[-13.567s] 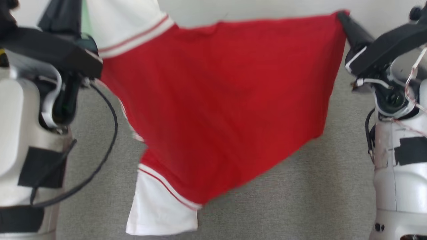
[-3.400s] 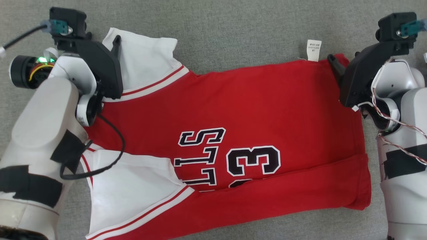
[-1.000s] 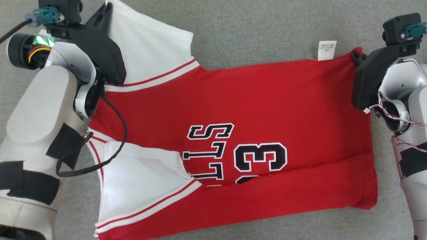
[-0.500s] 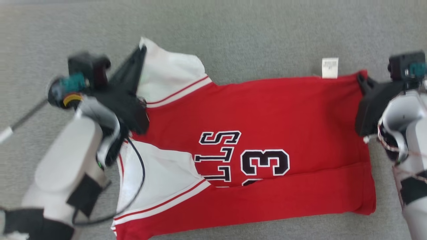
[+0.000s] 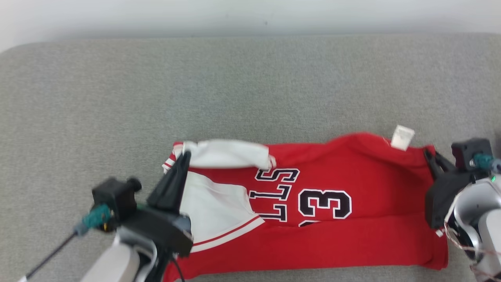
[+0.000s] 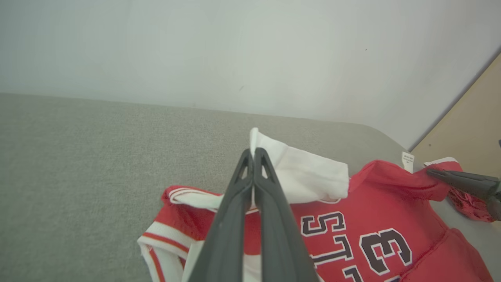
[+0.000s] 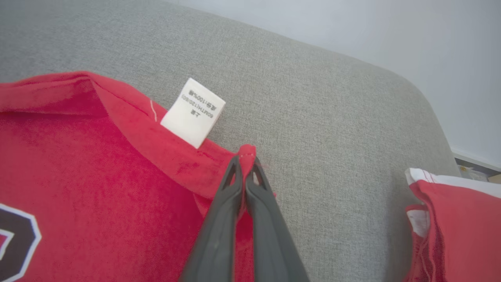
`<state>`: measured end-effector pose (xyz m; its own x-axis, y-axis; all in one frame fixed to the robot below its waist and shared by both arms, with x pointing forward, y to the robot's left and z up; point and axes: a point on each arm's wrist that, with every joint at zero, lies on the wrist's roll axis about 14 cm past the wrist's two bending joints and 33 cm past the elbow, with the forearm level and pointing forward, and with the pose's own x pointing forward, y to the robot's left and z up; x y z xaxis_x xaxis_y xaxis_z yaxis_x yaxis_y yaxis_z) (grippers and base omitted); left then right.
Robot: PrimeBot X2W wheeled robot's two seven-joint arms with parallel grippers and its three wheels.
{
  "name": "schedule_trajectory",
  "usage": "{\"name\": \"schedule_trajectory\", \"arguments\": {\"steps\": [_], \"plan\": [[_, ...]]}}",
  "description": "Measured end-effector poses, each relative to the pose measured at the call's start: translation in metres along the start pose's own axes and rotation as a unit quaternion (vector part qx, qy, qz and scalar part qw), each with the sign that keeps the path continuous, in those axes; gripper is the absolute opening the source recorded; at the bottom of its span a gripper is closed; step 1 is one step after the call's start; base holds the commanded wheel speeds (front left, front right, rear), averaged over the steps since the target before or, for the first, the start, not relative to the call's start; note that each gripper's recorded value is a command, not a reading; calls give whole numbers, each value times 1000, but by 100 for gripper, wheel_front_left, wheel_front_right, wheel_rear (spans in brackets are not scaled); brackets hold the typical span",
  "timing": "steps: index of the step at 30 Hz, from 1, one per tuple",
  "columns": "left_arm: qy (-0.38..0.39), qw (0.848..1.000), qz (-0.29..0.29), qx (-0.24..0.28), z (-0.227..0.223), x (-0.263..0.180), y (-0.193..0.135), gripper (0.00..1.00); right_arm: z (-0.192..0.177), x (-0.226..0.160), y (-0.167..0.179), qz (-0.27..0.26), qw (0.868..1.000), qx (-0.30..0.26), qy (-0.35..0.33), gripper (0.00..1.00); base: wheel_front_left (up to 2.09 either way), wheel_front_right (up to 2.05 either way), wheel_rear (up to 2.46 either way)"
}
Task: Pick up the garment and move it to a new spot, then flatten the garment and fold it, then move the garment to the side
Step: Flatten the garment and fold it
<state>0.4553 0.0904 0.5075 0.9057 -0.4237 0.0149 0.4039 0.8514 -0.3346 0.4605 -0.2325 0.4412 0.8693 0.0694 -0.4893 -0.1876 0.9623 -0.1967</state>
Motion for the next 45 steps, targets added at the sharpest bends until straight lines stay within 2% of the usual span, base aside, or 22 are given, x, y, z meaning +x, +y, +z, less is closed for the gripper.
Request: {"name": "schedule_trajectory", "arguments": {"steps": [10, 28, 29, 30, 31, 32, 33, 39, 45], "plan": [[33, 996, 52, -61, -29, -59, -2, 0, -42, -21, 2, 1, 998, -18, 63, 0, 0, 0, 0], [68, 987, 102, -99, -57, -100, 0, 0, -50, -35, 7, -5, 997, -7, 73, 0, 0, 0, 0], [73, 987, 102, -99, -60, -101, -1, 2, -52, -36, 9, -5, 997, -7, 75, 0, 0, 0, 0], [75, 987, 103, -99, -62, -102, -1, 24, -52, -37, 9, -5, 997, -6, 75, 0, 0, 0, 0], [77, 987, 105, -94, -64, -104, 1, 87, -52, -38, 9, -6, 997, -7, 74, 27, 0, 0, 0], [78, 987, 113, -84, -66, -106, 5, 100, -52, -39, 9, -7, 997, -6, 73, 45, 0, 0, 0], [75, 988, 117, -72, -66, -108, 9, 100, -50, -40, 10, -9, 998, -3, 68, 100, 0, 0, 0], [64, 988, 137, -32, -64, -116, 20, 100, -45, -52, 12, -18, 999, 26, 42, 100, 0, 0, 0], [1, 987, 159, 27, -27, -123, 28, 100, -39, -71, 14, -32, 995, 100, 2, 100, 0, 0, 0]]}}
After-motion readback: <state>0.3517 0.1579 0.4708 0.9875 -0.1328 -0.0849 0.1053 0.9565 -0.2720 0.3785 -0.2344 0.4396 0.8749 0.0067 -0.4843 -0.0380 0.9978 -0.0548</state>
